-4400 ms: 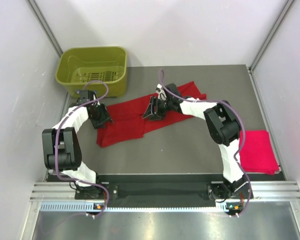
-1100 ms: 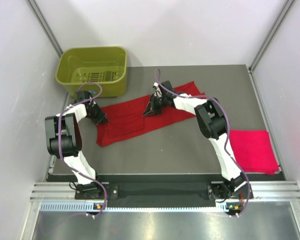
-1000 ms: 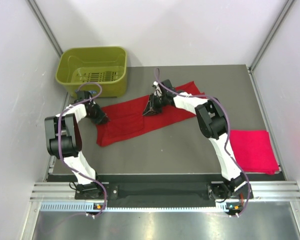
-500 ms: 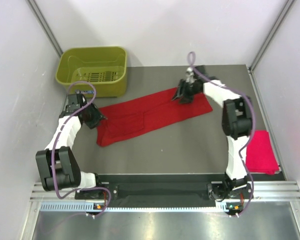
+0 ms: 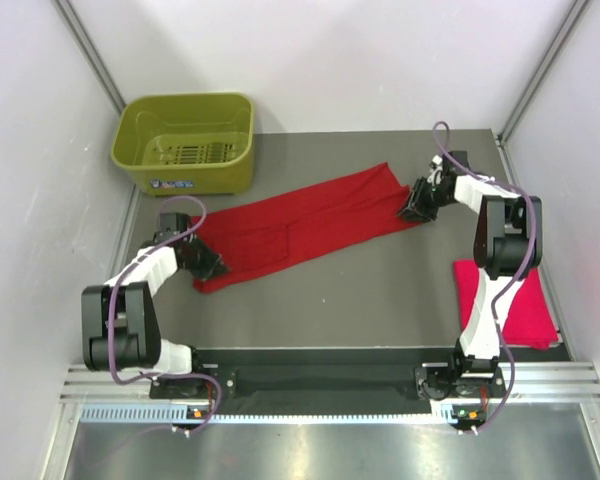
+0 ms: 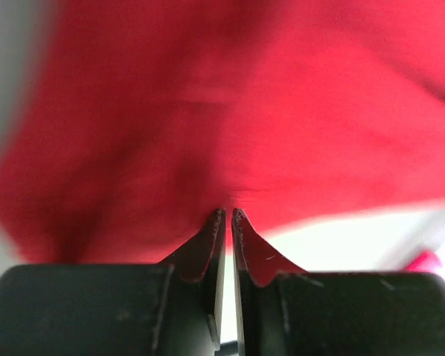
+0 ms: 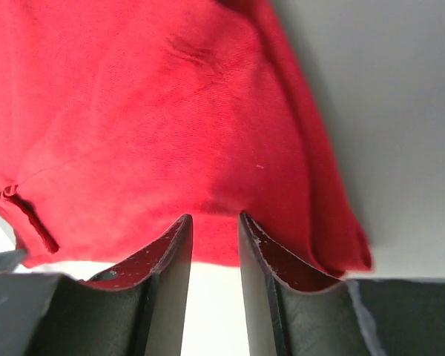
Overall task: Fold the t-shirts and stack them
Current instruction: Fold the tshirt
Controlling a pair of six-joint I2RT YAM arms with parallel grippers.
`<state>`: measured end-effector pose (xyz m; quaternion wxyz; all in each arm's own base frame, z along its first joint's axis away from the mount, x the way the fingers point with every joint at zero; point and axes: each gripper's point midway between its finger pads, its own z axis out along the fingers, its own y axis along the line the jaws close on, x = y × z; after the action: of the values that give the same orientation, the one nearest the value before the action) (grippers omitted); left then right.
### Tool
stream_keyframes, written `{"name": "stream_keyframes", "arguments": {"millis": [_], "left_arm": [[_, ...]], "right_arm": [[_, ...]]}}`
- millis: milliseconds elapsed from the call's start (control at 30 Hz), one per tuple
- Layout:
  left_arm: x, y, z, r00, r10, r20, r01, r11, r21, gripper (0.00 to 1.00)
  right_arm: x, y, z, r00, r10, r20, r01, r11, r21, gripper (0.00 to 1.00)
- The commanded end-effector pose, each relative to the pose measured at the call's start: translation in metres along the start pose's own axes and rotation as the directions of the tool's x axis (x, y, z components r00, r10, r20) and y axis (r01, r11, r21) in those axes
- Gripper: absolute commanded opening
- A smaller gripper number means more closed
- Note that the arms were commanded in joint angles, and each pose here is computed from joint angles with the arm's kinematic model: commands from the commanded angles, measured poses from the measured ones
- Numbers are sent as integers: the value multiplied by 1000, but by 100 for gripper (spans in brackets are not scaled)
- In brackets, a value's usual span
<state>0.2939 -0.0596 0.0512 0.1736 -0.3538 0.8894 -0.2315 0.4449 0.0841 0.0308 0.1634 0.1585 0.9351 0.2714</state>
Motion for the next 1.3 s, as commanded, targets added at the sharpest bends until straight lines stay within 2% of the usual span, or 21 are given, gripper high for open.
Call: {"name": "stream_keyframes", "arguments": {"millis": [0, 100, 200, 267, 300, 333, 400, 433, 600, 733, 867, 1000, 1267], "left_arm": [[12, 60, 11, 985, -170, 25, 171, 955, -242, 12], [17, 84, 12, 975, -214, 59, 222, 928, -300, 13], [13, 79, 5, 975, -209, 69, 220, 932, -287, 14], [11, 77, -4, 975, -203, 88, 220, 932, -289, 17], [8, 71, -11, 975, -193, 109, 216, 940, -265, 19], [4, 67, -16, 975, -186, 125, 213, 944, -252, 27], [1, 59, -31, 971, -176, 162, 210, 951, -226, 34], [-2, 55, -37, 969, -173, 178, 210, 954, -214, 42], [-2, 51, -52, 964, -175, 198, 218, 951, -218, 51], [8, 59, -44, 950, -246, 192, 285, 934, -216, 61], [11, 56, -32, 943, -284, 171, 313, 934, -172, 65], [11, 54, -25, 942, -297, 158, 321, 934, -157, 69], [5, 55, -24, 958, -246, 147, 272, 943, -193, 69]], "right_arm": [[-8, -19, -5, 999, -28, 32, 26, 999, 36, 33], [-2, -18, -10, 999, -31, 32, 29, 999, 37, 33], [1, -13, -20, 999, -20, 45, 18, 999, 36, 34], [1, -12, -31, 998, -15, 64, 11, 998, 64, 39], [-2, -15, -36, 997, -16, 80, 9, 996, 92, 42], [-2, -15, -41, 997, -14, 81, 5, 994, 108, 46], [-8, -13, -51, 994, -20, 112, 5, 991, 133, 48], [-9, -12, -55, 993, -11, 120, -5, 991, 136, 51], [-12, -12, -64, 986, 22, 166, -45, 989, 140, 57], [-1, -11, -55, 982, 91, 168, -104, 992, 69, 61], [8, -13, -43, 971, 186, 152, -184, 983, -22, 61], [0, -20, -34, 948, 248, 201, -235, 968, -84, 58], [-13, -41, -22, 917, 306, 255, -305, 951, -46, 51]]}}
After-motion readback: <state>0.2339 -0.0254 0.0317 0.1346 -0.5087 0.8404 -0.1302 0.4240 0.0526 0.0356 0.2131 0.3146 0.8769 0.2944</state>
